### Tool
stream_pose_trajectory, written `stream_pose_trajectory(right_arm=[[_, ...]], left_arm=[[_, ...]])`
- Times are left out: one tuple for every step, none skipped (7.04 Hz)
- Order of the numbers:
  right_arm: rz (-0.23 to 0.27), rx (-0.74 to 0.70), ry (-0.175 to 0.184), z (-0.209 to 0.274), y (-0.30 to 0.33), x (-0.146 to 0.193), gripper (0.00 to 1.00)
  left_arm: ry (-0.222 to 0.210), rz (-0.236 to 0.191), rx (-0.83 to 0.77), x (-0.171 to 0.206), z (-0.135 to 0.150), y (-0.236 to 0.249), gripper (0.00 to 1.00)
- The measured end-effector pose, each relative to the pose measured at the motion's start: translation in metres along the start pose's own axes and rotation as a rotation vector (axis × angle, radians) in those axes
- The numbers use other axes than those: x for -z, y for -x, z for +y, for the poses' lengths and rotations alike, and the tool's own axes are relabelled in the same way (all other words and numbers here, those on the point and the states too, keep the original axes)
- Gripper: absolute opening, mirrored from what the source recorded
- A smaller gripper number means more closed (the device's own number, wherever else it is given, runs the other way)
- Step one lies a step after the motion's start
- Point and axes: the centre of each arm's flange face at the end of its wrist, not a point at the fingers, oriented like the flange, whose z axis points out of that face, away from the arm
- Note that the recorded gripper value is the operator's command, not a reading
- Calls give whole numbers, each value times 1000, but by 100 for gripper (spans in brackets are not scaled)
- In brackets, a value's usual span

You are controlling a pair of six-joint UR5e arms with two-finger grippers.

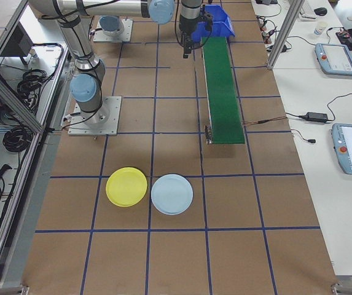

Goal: Move block left to right into plate

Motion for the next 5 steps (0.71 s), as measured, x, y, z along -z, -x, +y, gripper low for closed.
stream_pose_trajectory(right_arm=[[0,0,0,0,0,0,100],[1,0,0,0,0,0,100],[0,0,0,0,0,0,100],[0,0,0,0,0,0,100],[0,0,0,0,0,0,100]], left_arm=[[-39,-13,-14,31,8,-12,46],[-79,-23,-26,59,18,-26,46],[-122,-30,-29,82,24,-44,46],[-151,-29,-22,95,26,-69,46],[-168,-22,-11,94,24,-96,46]])
